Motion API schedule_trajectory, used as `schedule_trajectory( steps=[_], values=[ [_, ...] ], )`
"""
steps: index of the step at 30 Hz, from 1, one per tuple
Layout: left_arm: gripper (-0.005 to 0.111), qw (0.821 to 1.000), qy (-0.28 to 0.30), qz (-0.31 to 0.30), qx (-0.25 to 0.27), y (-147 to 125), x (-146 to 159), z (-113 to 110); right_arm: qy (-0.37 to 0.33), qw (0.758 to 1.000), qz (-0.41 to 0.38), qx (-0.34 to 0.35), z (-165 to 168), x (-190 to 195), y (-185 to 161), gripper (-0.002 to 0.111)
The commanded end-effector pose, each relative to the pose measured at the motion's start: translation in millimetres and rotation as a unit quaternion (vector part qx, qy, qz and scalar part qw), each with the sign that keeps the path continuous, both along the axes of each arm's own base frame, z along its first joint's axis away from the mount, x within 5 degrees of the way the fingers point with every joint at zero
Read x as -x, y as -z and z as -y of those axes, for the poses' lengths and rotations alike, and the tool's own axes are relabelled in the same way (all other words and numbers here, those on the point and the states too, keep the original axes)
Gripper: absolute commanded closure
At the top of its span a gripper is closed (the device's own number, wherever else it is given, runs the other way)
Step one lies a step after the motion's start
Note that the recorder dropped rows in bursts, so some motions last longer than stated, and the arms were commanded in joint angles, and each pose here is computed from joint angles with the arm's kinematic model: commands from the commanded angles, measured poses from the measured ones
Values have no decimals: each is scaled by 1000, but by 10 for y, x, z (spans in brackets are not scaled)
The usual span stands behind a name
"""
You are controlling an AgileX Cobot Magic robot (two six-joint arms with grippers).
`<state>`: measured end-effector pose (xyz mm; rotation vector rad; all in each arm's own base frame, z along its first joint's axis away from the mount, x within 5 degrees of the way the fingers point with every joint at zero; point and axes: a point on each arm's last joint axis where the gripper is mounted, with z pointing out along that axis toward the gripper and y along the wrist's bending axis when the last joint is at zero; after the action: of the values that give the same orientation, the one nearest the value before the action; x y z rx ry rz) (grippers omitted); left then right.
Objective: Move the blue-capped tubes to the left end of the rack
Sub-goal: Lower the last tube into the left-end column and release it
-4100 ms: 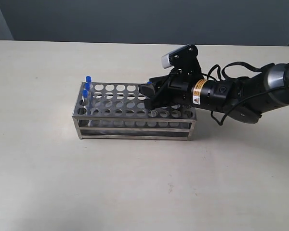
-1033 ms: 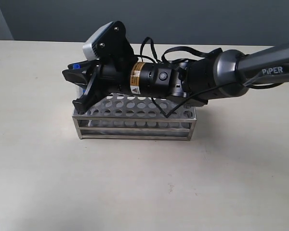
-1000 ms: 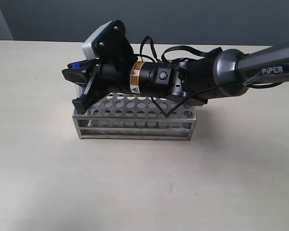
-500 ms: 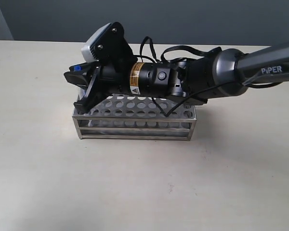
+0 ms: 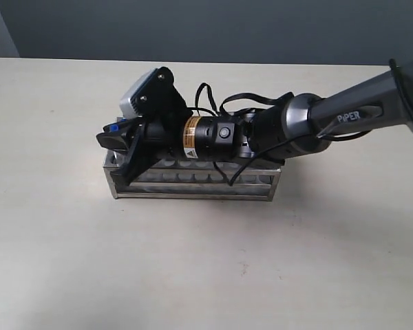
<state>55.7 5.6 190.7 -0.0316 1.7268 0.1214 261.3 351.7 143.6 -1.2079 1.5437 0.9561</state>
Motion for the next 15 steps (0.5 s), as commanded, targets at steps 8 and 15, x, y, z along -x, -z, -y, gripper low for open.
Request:
schedule_trajectory(
  steps=[8, 15],
  values=[
    [106, 1000, 2, 5, 0, -15, 4, 3, -21, 1000, -5, 1, -18, 25, 133, 99],
    [106, 1000, 2, 5, 0, -15, 4, 3, -36, 999, 2, 2, -21, 46, 132, 73]
  ],
)
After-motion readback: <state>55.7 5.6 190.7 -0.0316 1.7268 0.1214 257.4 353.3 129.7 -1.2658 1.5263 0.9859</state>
